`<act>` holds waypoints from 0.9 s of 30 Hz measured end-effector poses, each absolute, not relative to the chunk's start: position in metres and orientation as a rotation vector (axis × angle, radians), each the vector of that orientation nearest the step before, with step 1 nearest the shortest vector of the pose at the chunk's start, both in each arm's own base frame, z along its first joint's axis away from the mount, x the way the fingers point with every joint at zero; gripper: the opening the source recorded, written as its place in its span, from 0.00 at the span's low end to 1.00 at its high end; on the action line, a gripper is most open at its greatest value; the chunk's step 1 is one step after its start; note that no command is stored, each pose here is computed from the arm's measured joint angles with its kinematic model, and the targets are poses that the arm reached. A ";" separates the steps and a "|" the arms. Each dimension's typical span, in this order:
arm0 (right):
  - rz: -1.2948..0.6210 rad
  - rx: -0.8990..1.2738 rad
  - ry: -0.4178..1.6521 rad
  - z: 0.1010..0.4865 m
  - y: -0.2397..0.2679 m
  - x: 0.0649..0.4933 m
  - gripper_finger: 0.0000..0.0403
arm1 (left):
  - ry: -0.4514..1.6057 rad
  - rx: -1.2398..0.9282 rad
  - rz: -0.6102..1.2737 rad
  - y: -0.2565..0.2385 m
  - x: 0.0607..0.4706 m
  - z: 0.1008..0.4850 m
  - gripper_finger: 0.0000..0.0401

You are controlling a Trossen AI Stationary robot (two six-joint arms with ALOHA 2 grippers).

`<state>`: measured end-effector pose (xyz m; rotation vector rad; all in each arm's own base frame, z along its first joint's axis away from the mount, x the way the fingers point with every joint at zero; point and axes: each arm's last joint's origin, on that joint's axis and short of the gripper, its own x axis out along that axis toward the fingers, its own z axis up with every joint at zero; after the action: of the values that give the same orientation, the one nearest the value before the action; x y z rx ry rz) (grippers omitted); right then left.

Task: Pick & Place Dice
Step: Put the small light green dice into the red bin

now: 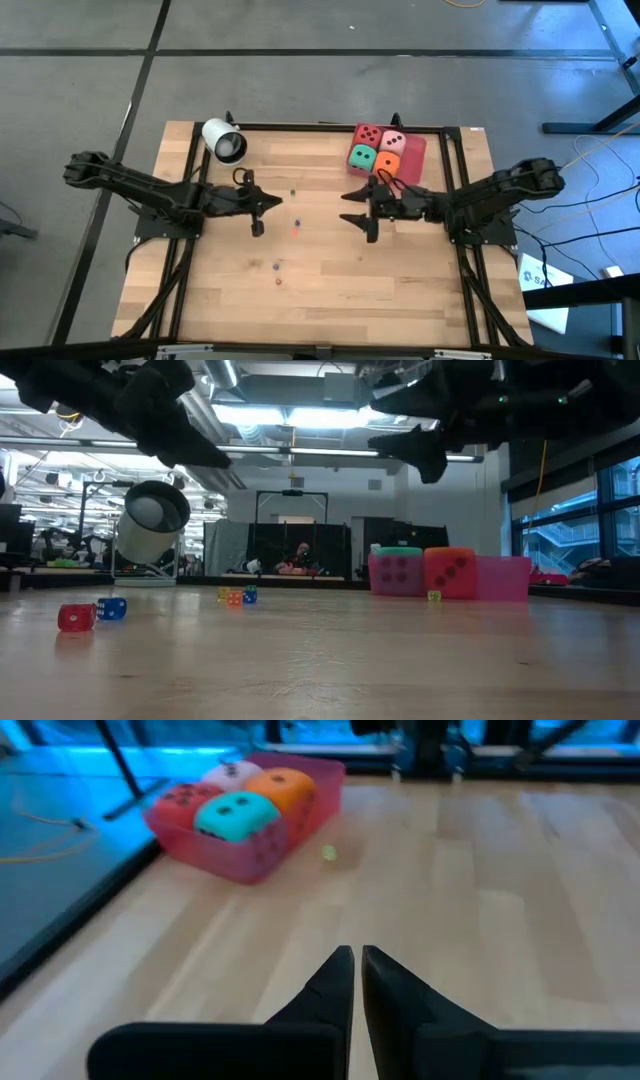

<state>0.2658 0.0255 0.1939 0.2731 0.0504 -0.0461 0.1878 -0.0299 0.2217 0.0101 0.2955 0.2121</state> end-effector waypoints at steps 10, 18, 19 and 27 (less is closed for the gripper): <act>-0.123 0.280 0.137 0.173 0.029 0.313 0.74 | 0.299 0.037 0.257 -0.029 0.188 0.220 0.06; -0.096 0.067 0.090 0.188 0.032 0.335 0.74 | 0.310 0.009 0.186 -0.031 0.189 0.217 0.06; -0.118 0.042 0.085 0.190 0.033 0.333 0.74 | 0.311 0.010 0.186 -0.031 0.189 0.216 0.05; -0.325 0.034 0.202 0.154 0.043 0.299 0.74 | 0.260 -0.007 0.225 -0.026 0.181 0.190 0.07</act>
<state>0.2991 0.0433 0.1536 0.0343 0.2025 -0.3249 0.1807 -0.0256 0.1903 -0.0069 0.2598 0.2246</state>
